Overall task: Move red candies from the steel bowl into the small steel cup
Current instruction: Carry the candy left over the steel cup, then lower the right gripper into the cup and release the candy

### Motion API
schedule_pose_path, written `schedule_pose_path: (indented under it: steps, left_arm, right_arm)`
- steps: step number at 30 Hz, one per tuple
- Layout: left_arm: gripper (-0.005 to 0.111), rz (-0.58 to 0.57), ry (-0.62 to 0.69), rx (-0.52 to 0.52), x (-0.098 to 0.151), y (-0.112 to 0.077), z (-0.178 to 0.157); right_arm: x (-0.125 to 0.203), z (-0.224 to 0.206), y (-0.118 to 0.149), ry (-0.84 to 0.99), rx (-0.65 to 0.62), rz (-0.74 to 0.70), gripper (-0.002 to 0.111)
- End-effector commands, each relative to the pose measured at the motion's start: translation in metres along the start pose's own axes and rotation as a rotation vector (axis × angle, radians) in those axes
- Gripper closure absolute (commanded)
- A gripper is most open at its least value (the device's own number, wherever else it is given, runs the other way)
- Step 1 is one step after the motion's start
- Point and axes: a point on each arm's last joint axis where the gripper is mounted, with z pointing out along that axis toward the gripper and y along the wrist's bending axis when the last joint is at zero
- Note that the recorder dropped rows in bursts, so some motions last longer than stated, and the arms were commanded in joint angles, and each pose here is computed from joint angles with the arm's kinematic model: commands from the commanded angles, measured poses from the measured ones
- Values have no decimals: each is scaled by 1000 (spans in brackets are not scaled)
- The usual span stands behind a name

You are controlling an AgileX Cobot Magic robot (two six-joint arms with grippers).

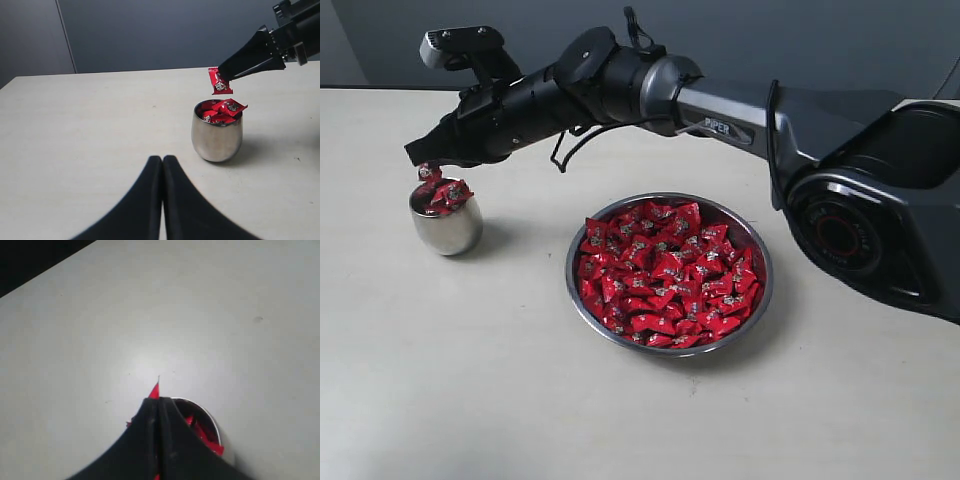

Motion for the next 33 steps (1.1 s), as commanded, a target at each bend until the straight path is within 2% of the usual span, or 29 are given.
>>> schedule_pose_path:
  steps: [1, 13, 33]
  left_arm:
    - [106, -3, -2, 0, 1, 0, 0]
    - [106, -3, -2, 0, 1, 0, 0]
    - [106, -3, -2, 0, 1, 0, 0]
  right_arm:
    - [-4, -1, 0, -19, 12, -2, 109]
    - [3, 15, 4, -25, -10, 32, 109]
    - [6, 18, 4, -1, 22, -18, 109]
